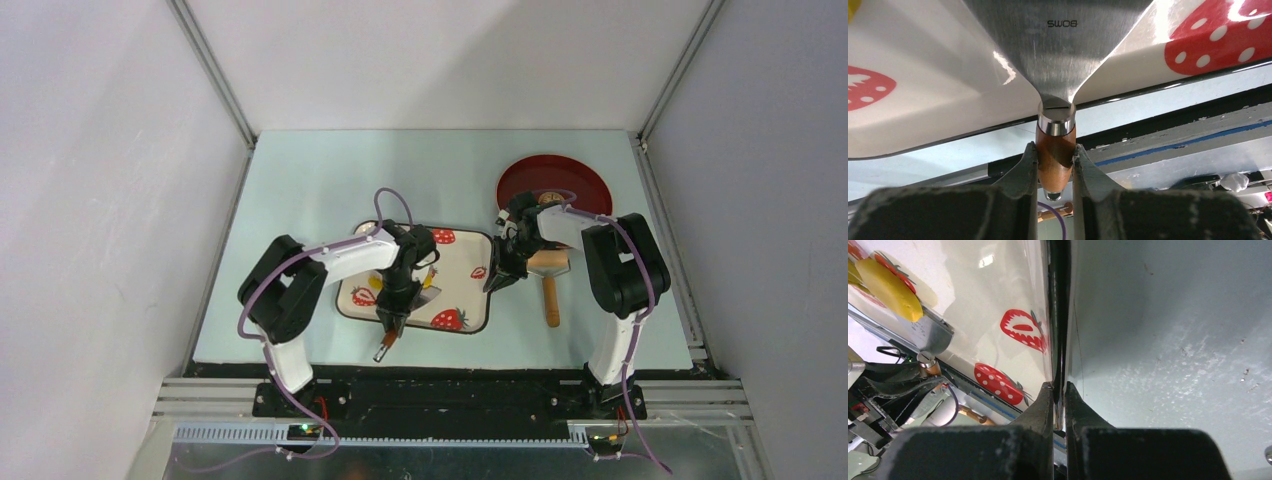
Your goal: Roll out the dumpling wrappers from the dough
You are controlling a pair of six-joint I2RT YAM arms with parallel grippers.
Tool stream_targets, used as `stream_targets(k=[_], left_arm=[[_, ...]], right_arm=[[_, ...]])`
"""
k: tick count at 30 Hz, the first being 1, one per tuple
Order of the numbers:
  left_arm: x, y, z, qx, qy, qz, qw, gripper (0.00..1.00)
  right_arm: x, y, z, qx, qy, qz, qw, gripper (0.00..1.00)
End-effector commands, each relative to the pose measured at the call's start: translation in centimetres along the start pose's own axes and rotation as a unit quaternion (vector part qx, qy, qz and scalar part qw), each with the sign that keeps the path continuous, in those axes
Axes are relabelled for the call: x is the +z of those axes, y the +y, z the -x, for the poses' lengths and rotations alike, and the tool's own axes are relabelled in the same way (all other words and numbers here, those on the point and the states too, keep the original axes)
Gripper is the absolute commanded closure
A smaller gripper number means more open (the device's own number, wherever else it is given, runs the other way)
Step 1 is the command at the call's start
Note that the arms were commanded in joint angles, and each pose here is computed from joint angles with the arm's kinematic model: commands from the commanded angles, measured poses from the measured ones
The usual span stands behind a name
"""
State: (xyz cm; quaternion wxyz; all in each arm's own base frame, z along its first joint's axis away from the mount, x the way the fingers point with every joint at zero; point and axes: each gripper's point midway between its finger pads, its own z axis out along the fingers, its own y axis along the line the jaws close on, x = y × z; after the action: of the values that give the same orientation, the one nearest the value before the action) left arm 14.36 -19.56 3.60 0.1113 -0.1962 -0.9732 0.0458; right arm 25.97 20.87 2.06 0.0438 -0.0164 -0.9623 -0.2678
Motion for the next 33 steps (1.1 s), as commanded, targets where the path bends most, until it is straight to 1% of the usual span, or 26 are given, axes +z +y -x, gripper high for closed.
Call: stream_targets(k=[1, 7, 13, 18, 20, 22, 24, 25, 26, 27, 28, 29, 33], left_arm=[[-0.2, -0.4, 4.9, 0.017, -0.080, -0.016, 0.997, 1.00], [0.2, -0.4, 5.2, 0.018, -0.071, -0.024, 0.997, 1.00], [0.6, 0.1, 5.1, 0.016, -0.063, -0.011, 0.998, 1.00], [-0.6, -0.1, 5.9, 0.034, -0.087, -0.011, 0.996, 1.00], [-1.6, -0.3, 6.2, 0.049, -0.102, -0.010, 0.994, 1.00], [-2.7, -0.5, 6.3, 0.068, -0.116, -0.004, 0.991, 1.00], [-3.6, -0.9, 6.2, 0.086, -0.122, -0.002, 0.989, 1.00], [-4.1, -1.1, 6.2, 0.096, -0.124, 0.002, 0.988, 1.00], [-4.3, -1.2, 6.1, 0.102, -0.124, 0.004, 0.987, 1.00], [-4.5, -1.4, 6.0, 0.115, -0.121, 0.010, 0.986, 1.00], [-4.6, -1.5, 5.9, 0.120, -0.121, 0.013, 0.985, 1.00], [-4.5, -1.7, 5.7, 0.128, -0.116, 0.017, 0.985, 1.00], [-4.8, -2.1, 5.8, 0.138, -0.119, 0.031, 0.983, 1.00]], right_arm=[[-1.3, -0.2, -0.3, -0.012, -0.002, -0.015, 1.000, 1.00], [-1.3, -0.3, -0.4, -0.011, 0.001, -0.017, 1.000, 1.00], [-1.4, -0.3, -0.4, -0.010, 0.000, -0.015, 1.000, 1.00], [-1.6, -0.3, -0.3, -0.006, -0.003, -0.015, 1.000, 1.00], [-1.9, -0.2, -0.1, -0.006, -0.009, -0.013, 1.000, 0.97], [-2.2, 0.0, 0.1, -0.007, -0.017, -0.011, 1.000, 0.93], [-2.6, 0.3, 0.4, -0.010, -0.026, -0.006, 1.000, 0.83], [-2.8, 0.4, 0.5, -0.010, -0.032, -0.004, 0.999, 0.73], [-3.2, 0.7, 0.7, -0.013, -0.040, -0.001, 0.999, 0.69], [-3.4, 0.9, 0.8, -0.016, -0.044, 0.002, 0.999, 0.63], [-3.9, 1.2, 0.9, -0.020, -0.053, 0.006, 0.998, 0.60], [-4.2, 1.5, 1.0, -0.021, -0.059, 0.009, 0.998, 0.53], [-5.9, 2.3, 1.4, -0.032, -0.088, 0.021, 0.995, 0.40]])
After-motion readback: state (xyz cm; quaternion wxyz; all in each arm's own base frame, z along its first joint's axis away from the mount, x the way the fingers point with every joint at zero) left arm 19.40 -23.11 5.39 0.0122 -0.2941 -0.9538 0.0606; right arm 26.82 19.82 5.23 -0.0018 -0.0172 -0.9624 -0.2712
